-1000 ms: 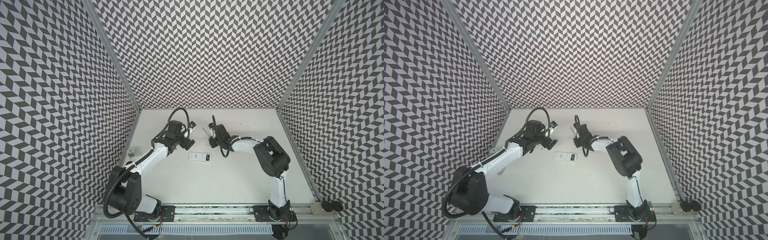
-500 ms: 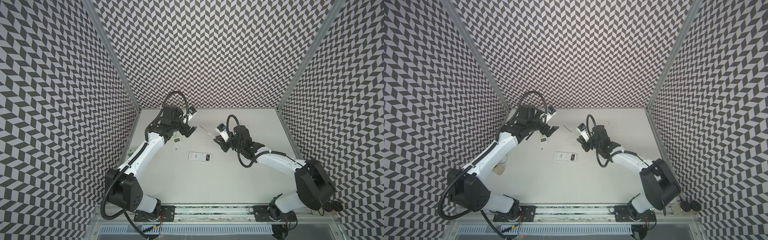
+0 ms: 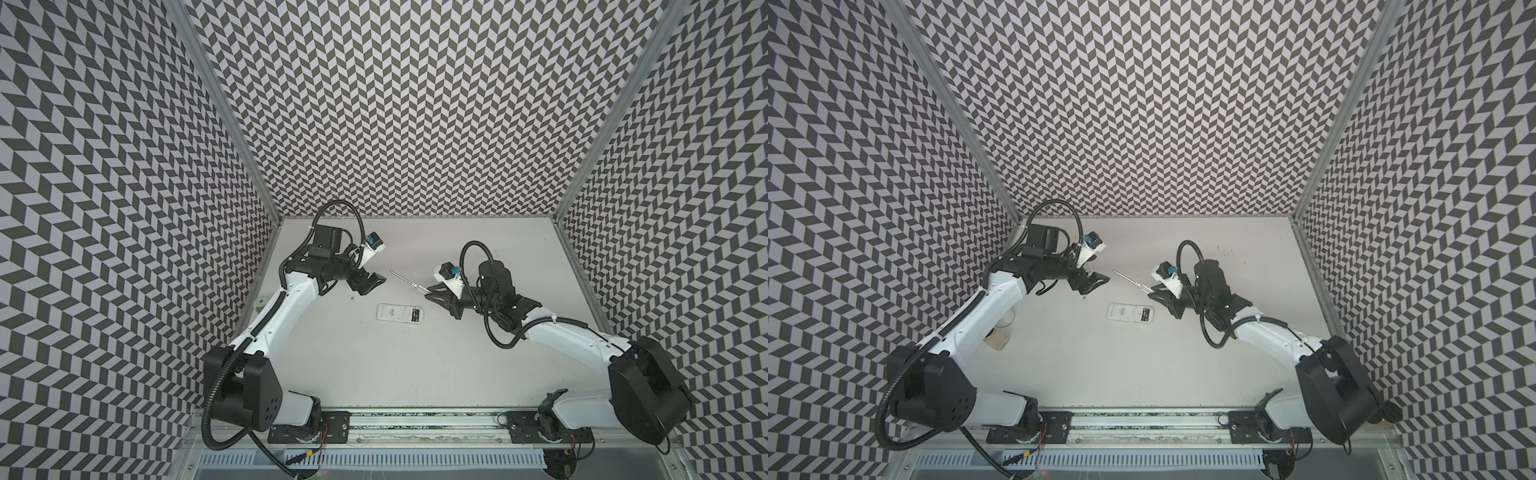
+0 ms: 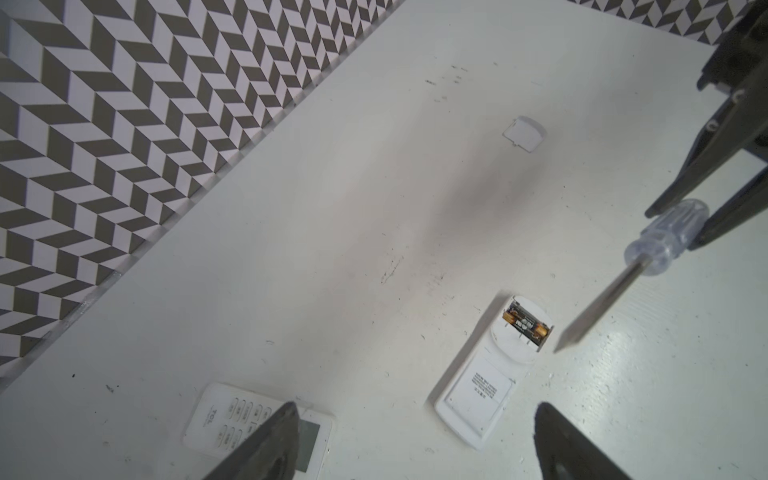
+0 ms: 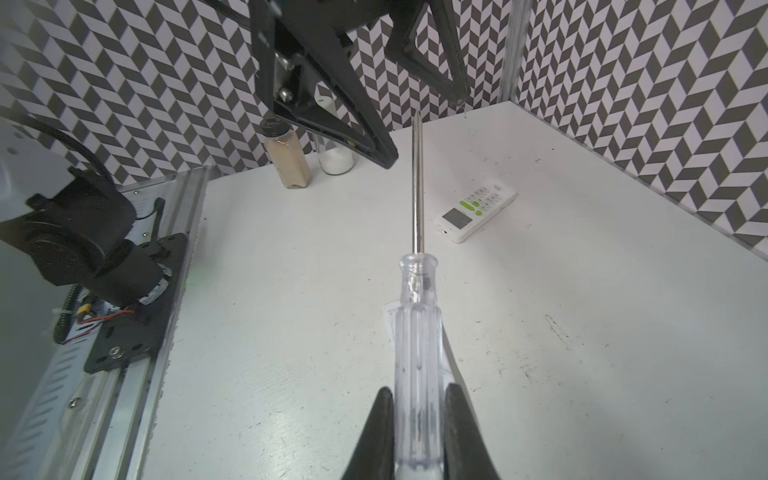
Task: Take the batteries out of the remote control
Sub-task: 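Lift the screwdriver and bring it toward the left gripper while the left arm rises, then grasp the screwdriver shaft with the left gripper and open the right gripper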
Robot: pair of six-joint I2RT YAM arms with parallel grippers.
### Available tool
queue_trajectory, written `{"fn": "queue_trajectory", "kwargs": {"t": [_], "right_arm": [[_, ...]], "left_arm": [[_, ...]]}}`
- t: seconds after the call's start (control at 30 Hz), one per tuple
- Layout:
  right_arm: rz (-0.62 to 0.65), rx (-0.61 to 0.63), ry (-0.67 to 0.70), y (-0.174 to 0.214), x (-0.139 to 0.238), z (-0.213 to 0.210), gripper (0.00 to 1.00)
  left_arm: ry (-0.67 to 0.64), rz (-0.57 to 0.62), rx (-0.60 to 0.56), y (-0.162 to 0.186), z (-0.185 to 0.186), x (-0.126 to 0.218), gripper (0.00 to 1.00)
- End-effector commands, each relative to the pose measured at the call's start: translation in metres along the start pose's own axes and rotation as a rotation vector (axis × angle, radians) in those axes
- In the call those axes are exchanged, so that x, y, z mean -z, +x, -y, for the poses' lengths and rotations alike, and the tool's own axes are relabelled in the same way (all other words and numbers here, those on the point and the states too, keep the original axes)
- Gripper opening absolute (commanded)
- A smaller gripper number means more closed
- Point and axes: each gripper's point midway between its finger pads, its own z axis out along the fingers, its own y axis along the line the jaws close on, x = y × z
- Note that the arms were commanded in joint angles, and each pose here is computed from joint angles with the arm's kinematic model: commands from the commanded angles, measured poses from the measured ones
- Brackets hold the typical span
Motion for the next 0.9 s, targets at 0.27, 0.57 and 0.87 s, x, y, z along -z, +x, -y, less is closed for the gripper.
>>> {"fn": "queue_trajectory", "kwargs": {"t": [0.27, 0.57, 0.87], "right_arm": [[0.067, -0.009, -0.232, 0.0, -0.005, -0.024, 0.0], [0.063, -0.073, -0.39, 0.008, -0.011, -0.041, 0.0], [0.082, -0.086, -0.403, 0.003, -0.01, -0.043, 0.0]], "left_arm": [[0.277, 0.091, -0.058, 0.003, 0.065, 0.004, 0.84], [0.408, 0.185, -0.028, -0.011, 0.086, 0.011, 0.74], [0.529, 0.245, 0.058, -0.015, 0.104, 0.009, 0.35]]}}
